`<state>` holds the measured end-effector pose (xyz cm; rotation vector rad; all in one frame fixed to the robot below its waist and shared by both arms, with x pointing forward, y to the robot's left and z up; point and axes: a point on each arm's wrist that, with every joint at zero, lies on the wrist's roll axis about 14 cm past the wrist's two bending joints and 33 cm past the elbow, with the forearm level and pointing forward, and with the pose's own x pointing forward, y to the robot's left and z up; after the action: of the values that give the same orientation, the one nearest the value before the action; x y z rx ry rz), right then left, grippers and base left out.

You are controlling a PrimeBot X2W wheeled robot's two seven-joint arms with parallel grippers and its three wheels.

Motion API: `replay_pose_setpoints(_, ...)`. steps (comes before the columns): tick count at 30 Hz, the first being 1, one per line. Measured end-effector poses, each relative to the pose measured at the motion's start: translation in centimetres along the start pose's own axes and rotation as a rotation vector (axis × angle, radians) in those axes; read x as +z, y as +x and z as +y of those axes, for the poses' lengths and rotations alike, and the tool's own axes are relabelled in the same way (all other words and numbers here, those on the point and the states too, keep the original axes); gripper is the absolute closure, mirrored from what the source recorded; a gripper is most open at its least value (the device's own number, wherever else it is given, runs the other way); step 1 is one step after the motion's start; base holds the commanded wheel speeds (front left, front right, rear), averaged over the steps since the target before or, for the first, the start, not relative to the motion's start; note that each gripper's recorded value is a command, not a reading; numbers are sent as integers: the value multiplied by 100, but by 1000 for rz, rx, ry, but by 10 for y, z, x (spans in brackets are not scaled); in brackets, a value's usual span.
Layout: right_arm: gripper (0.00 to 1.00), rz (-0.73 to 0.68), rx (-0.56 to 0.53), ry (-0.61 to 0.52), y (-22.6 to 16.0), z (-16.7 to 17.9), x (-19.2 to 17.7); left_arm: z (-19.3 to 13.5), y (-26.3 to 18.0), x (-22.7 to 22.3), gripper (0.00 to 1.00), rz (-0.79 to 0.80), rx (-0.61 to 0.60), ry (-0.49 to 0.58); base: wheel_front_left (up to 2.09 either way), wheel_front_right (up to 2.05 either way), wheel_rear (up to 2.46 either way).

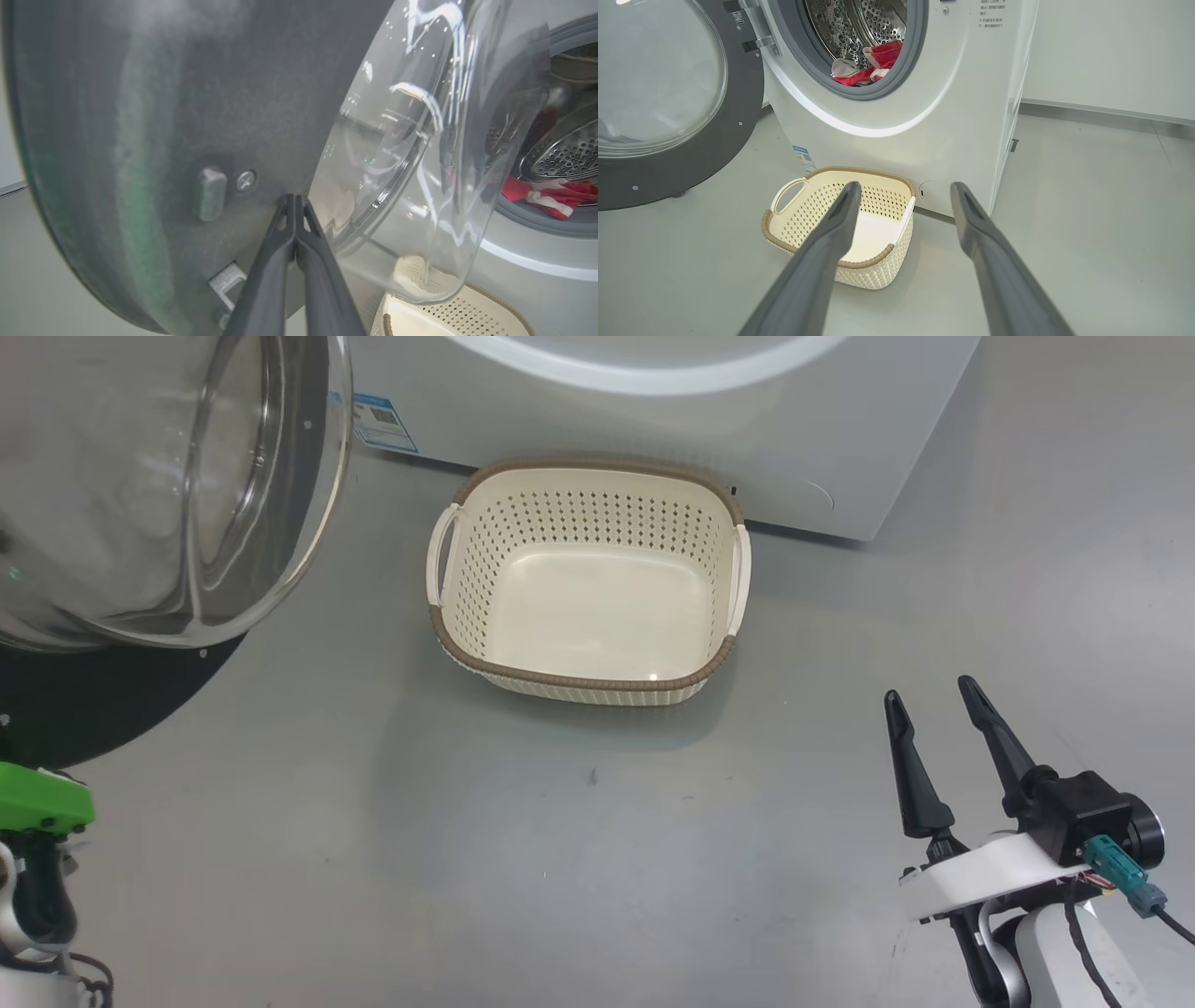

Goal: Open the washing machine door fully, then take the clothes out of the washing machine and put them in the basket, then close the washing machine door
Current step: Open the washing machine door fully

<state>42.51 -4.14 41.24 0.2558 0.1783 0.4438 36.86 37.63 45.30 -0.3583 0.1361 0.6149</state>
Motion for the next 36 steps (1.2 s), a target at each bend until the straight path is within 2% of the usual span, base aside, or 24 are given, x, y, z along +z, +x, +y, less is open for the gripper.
replay_pose_setpoints(18, 0, 73, -27, -8, 11, -28, -31, 48, 40, 10, 100, -21, 159, 12, 0, 0, 0)
replay_pose_setpoints(36, 0, 82, -26, -17, 13, -30, -33, 49, 46, -7, 100, 12, 152, 32, 0, 0, 0)
